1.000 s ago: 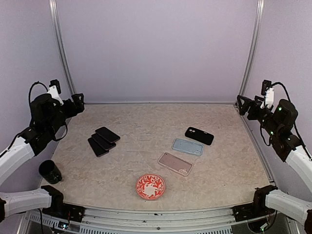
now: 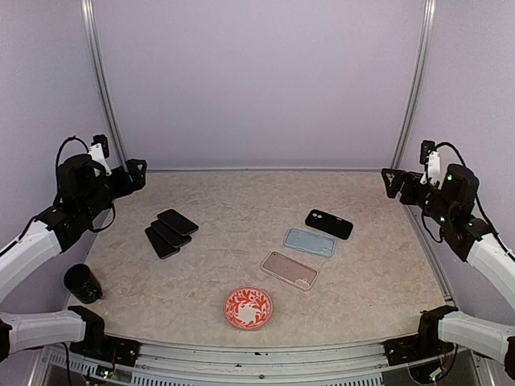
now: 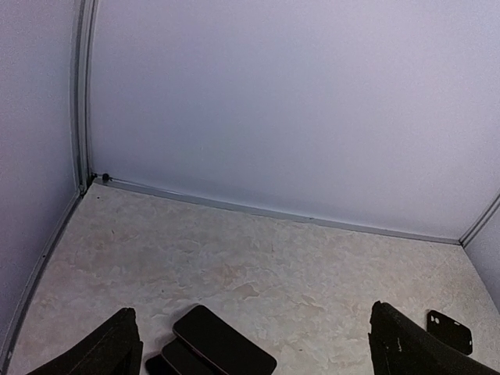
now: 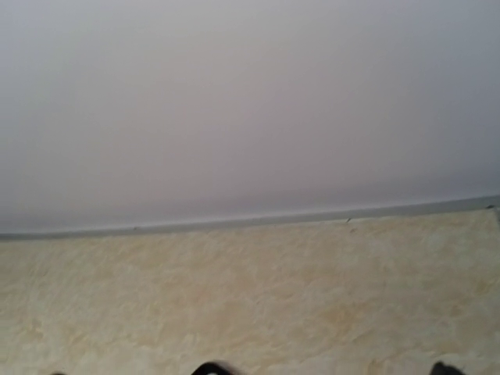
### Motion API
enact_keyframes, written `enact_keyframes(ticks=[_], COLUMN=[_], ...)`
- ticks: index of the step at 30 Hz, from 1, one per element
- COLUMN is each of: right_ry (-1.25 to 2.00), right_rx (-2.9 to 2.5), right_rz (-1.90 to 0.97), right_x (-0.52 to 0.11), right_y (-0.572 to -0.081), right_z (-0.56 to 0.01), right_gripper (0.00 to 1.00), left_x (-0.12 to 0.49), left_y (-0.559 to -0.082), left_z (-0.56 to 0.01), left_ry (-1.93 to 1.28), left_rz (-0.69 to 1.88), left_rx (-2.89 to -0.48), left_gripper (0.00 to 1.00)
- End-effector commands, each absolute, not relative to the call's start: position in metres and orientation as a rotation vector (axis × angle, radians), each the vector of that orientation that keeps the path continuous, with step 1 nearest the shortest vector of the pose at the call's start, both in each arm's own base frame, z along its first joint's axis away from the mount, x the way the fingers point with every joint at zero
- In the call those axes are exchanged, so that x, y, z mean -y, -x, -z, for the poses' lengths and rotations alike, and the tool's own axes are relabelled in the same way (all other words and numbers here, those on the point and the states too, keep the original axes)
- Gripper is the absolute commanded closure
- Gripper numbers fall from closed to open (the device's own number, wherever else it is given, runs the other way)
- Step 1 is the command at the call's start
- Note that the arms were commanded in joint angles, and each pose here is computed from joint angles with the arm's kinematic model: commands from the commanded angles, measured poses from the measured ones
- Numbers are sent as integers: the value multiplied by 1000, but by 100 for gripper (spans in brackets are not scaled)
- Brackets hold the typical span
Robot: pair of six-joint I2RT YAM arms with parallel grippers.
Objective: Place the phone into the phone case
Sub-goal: Pick up the phone case from the center of the board.
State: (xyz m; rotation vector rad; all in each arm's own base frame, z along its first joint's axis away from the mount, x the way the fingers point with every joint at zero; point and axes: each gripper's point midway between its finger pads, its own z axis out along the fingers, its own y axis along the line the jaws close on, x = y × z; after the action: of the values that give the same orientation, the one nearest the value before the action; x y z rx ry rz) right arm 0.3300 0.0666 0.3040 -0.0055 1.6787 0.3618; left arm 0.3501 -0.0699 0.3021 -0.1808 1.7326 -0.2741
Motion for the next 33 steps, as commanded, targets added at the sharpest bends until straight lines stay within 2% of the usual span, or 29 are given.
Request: enact_keyframes(ticks=[1,11,23,27,33], right_ry=[55,23,-64,43,227], right_rx=[-1727,-2023,-2243,-2300,-2349], right_rz=[-414,-419,-362,-324,-232], right_x=[-78,-86,-85,-105,-132], right_y=[-339,-375,-409,-416,-436], right_z=[-291,-227,-175,-160,-145], right_gripper=[0,0,0,0,1], left_x=[76,83,69,63,87], left_y=[-346,-351,-361,-358,-357], left_z=[-311,-279,-231,-219,-202], left_ry=[138,213,475,575,479], left_rz=[335,479,357,374,468], left_rx=[-1691,-1752,-1822,-1815,-1897], left_gripper=[1,1,1,1,1])
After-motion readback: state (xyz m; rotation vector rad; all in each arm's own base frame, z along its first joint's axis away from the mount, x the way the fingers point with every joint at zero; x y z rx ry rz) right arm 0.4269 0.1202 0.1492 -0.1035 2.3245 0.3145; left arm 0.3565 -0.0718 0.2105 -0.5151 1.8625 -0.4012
